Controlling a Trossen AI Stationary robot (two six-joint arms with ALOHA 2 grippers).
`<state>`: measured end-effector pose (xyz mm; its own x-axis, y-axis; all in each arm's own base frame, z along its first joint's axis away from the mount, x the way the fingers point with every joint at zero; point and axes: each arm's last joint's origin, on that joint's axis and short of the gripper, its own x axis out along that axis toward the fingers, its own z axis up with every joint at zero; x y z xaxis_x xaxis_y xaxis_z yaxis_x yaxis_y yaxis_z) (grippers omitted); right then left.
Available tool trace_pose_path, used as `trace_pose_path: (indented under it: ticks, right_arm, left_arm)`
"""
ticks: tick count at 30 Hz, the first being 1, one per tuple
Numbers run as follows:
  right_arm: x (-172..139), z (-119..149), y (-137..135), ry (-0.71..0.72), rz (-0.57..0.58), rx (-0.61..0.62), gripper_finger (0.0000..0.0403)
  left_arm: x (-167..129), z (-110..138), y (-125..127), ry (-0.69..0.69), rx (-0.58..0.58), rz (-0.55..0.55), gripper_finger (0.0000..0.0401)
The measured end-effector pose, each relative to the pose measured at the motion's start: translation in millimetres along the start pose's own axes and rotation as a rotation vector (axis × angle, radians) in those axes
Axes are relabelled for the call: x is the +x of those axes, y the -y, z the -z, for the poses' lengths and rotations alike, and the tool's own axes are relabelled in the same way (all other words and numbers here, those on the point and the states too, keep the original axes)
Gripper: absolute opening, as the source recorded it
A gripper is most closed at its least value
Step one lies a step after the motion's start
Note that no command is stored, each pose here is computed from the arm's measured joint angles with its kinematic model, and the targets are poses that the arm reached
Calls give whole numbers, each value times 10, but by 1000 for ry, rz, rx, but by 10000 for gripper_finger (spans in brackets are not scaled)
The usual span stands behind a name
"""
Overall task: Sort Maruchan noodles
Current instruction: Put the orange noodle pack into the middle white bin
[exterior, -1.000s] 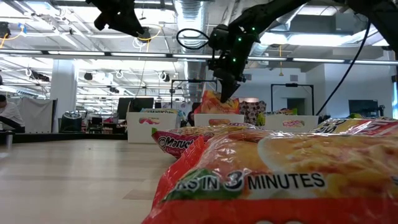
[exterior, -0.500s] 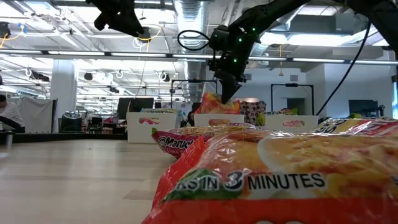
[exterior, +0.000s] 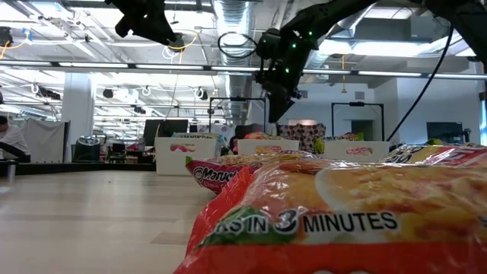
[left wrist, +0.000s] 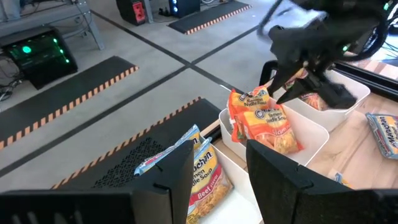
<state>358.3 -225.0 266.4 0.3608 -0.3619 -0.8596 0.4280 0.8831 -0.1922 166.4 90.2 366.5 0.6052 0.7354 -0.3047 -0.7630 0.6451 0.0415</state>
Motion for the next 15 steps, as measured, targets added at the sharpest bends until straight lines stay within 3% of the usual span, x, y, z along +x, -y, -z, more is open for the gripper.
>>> trace_pose_path:
  ticks: [7, 15]
  right_arm:
    - [-87, -118, -102, 119, -387, 52, 151]
    - [491, 35, -260, -74, -505, 80, 148]
  left_arm:
    - [0, 0, 1, 0, 0, 1, 137]
    - [0, 7, 0, -7, 4, 0, 137]
